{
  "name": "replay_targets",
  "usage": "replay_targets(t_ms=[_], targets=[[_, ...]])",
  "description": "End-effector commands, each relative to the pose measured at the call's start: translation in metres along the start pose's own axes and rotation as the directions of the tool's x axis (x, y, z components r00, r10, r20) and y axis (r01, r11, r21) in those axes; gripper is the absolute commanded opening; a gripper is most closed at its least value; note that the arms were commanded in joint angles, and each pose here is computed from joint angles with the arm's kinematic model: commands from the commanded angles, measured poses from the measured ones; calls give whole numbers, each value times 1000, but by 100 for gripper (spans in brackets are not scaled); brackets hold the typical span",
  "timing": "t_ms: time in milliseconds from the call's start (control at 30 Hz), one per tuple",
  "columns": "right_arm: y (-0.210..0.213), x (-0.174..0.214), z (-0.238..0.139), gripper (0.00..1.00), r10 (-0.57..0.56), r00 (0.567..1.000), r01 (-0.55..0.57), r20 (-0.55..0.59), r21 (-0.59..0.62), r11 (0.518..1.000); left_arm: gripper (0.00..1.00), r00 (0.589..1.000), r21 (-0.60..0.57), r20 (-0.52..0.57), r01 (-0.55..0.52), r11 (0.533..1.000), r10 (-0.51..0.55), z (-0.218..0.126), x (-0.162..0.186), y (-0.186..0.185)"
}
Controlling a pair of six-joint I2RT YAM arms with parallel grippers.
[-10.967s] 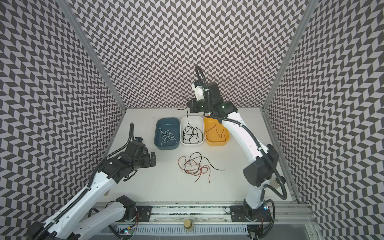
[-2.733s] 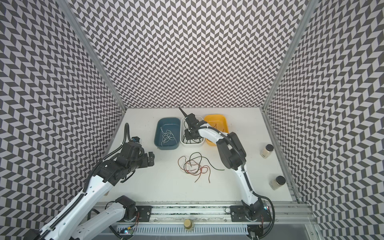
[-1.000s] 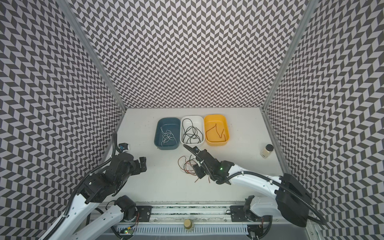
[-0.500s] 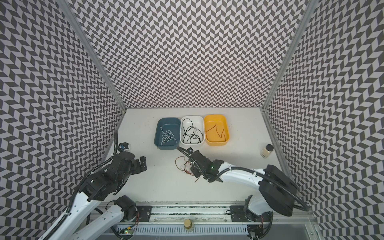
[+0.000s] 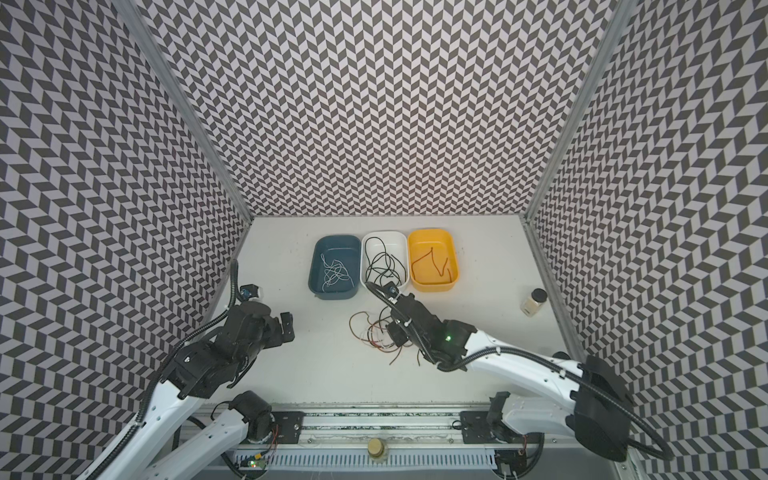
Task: Untangle the cables
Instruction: 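Lower the right gripper and pinch a red wire in the pile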
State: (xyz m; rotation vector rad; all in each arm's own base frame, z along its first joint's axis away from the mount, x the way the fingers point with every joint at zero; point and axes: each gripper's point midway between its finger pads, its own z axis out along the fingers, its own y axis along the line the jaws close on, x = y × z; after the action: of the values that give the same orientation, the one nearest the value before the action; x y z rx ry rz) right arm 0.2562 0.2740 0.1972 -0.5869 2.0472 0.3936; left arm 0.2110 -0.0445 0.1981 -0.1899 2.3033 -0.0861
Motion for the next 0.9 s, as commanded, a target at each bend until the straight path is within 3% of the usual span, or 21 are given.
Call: replay_targets(t_ms=[0,133,300,700,867], targets=[[11,4,-3,11,-12,1000,12,3,-66,998,100,1000,-5,0,8,1000,-8,1,-1,0],[22,24,7,33,-22,998,16,-52,-124,992,100,1000,-3,6,11,1000,-11,0,-2,1],[34,36,17,43,-32,996,17,-86,-171,985,100,1000,-4,8,11,1000,-11,0,-2,1],[33,61,58,46,-112,981,97,-156,-102,990,100,1000,-3,13,15,1000,-15,-1,-3,2],[34,61,74,40,-139,975,127,-171,-77,989,100,1000,-3,15,17,1000,-17,-2,-3,2]])
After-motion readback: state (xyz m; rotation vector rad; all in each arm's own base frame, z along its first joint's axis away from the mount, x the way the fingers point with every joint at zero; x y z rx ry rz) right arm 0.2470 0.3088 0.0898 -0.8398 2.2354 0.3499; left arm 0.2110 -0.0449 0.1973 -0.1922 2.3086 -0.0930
